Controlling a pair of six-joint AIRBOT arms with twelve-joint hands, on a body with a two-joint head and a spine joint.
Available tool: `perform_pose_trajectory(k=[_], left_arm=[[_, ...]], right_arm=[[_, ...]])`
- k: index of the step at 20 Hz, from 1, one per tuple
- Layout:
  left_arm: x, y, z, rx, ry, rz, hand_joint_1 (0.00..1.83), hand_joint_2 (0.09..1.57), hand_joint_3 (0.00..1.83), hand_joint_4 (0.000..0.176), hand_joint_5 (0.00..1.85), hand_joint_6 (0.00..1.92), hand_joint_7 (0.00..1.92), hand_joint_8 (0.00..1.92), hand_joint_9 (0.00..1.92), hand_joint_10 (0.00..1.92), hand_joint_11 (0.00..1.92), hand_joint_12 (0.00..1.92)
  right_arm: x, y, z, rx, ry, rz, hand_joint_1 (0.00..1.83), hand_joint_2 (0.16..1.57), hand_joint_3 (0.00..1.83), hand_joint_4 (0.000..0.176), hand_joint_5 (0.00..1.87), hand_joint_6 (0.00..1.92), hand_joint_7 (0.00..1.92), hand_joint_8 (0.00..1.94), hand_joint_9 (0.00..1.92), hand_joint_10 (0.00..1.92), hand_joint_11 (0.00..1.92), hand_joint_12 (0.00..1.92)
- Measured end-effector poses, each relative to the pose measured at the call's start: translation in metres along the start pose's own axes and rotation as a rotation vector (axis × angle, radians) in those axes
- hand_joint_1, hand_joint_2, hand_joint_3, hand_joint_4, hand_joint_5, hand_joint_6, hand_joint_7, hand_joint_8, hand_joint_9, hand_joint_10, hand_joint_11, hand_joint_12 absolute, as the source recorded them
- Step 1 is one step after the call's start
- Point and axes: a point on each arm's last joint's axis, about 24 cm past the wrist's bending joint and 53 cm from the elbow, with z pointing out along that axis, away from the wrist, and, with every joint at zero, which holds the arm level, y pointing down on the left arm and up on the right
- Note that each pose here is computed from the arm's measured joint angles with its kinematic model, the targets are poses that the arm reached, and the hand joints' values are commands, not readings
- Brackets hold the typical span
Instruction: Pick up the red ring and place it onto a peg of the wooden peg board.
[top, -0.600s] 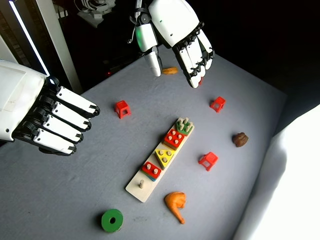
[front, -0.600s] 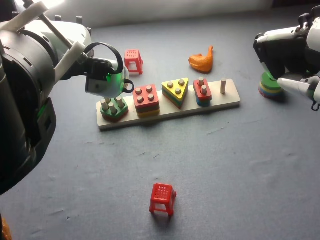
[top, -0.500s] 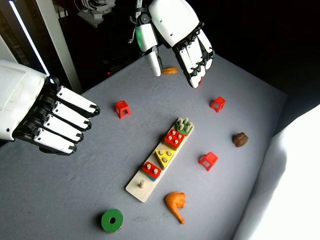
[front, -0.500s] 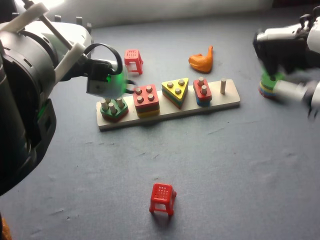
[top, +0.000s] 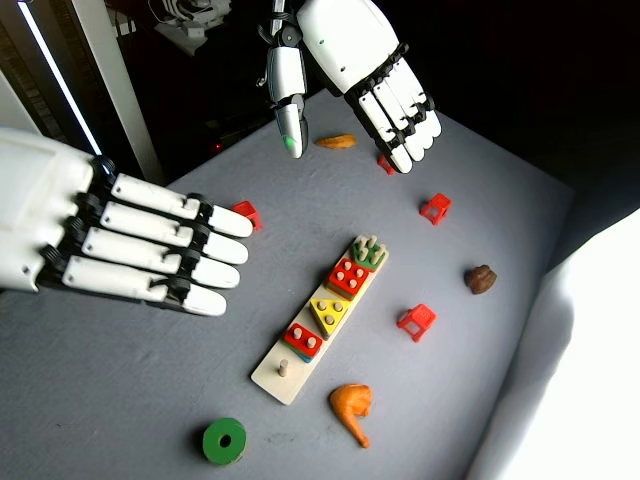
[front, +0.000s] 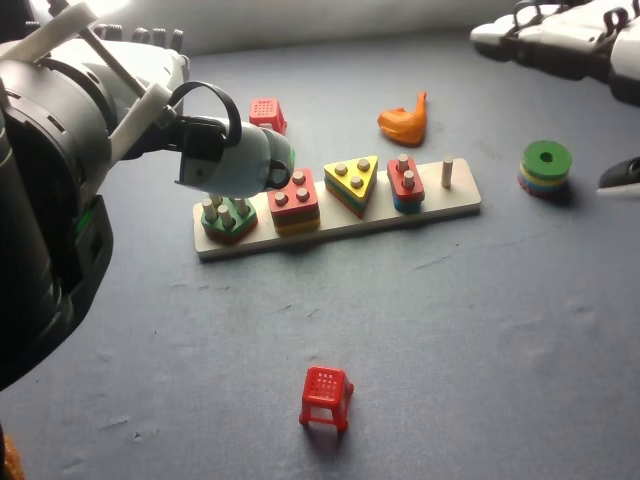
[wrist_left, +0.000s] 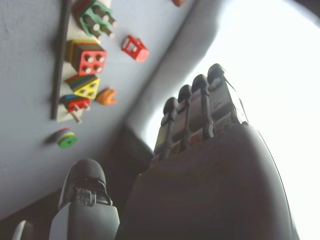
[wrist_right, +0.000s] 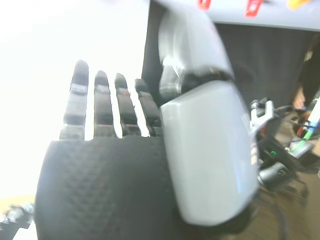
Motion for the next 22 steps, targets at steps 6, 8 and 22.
perform_pose_trajectory(k=[6, 8, 22], left_arm=[[0.001, 0.003, 0.000, -0.014, 0.005, -0.003, 0.00, 1.15, 0.02, 0.000, 0.04, 0.01, 0.04, 0.01, 0.02, 0.00, 0.01, 0.01], [0.002, 0.008, 0.000, -0.032, 0.009, -0.011, 0.00, 1.14, 0.02, 0.000, 0.05, 0.01, 0.05, 0.01, 0.02, 0.00, 0.01, 0.01], [0.006, 0.023, -0.003, -0.099, 0.018, -0.044, 0.00, 1.14, 0.01, 0.000, 0.04, 0.00, 0.07, 0.00, 0.05, 0.01, 0.02, 0.02]], right_arm=[[-0.006, -0.047, 0.022, 0.102, 0.066, 0.065, 1.47, 1.04, 0.01, 0.000, 0.04, 0.00, 0.03, 0.00, 0.05, 0.01, 0.00, 0.66], [-0.002, -0.058, 0.029, 0.125, 0.094, 0.065, 1.53, 1.01, 0.00, 0.000, 0.12, 0.02, 0.07, 0.01, 0.09, 0.01, 0.00, 0.76], [0.015, -0.130, 0.079, 0.248, 0.130, 0.046, 1.46, 1.02, 0.00, 0.000, 0.13, 0.00, 0.12, 0.00, 0.14, 0.00, 0.00, 0.83]])
